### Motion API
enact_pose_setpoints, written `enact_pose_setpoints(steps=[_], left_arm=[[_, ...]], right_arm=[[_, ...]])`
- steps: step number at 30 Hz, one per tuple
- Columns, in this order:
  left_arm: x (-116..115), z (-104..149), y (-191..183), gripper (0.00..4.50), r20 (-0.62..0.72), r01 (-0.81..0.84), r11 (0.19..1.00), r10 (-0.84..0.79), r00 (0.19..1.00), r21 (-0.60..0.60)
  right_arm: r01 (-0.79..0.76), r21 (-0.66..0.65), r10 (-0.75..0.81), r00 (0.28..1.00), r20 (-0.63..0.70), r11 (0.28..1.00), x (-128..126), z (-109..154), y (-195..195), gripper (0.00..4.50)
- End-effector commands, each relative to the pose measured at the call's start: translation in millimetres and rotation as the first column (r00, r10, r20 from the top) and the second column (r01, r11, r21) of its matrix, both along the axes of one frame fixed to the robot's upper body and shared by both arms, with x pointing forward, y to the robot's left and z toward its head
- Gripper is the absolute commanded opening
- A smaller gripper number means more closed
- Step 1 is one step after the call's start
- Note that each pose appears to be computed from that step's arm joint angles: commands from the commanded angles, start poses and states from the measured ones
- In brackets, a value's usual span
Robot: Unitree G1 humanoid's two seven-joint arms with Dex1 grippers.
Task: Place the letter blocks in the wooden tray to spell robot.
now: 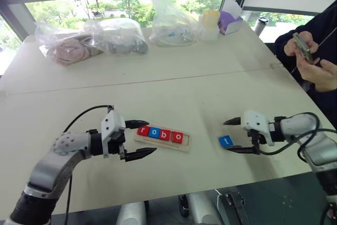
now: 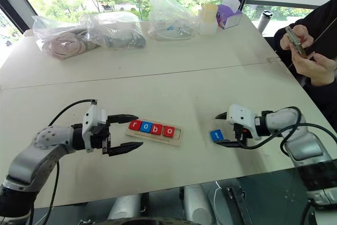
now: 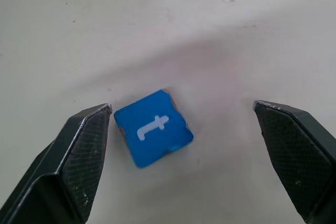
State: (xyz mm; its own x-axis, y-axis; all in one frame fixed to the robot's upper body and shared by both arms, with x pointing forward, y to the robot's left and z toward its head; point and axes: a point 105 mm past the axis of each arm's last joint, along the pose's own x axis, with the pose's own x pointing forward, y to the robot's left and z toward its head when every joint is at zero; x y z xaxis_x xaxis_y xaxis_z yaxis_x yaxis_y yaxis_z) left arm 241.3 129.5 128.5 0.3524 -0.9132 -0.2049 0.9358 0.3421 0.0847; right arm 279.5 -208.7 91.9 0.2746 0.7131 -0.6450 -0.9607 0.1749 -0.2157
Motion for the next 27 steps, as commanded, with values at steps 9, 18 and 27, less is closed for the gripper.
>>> enact_pose_setpoints(steps=[9, 18, 27], left_arm=[[-6.4, 12.8, 5.4, 4.50, 0.041, -0.038, 0.999, 0.038, 0.998, -0.003], [-3.9, 12.6, 4.5, 4.50, 0.046, -0.043, 0.999, 0.044, 0.998, -0.006], [0.7, 12.2, 1.1, 4.50, 0.047, -0.032, 0.999, 0.033, 0.998, -0.010]], right_arm=[[-0.086, -0.049, 0.084, 0.996, -0.028, 0.995, 1.5, -3.8, -9.6, 1.99], [-0.094, 0.045, 0.094, 0.996, -0.006, 0.995, 4.5, 10.3, 9.7, 1.15], [-0.023, 0.191, 0.039, 0.996, -0.076, 0.981, -5.7, 28.1, 81.7, 1.15]])
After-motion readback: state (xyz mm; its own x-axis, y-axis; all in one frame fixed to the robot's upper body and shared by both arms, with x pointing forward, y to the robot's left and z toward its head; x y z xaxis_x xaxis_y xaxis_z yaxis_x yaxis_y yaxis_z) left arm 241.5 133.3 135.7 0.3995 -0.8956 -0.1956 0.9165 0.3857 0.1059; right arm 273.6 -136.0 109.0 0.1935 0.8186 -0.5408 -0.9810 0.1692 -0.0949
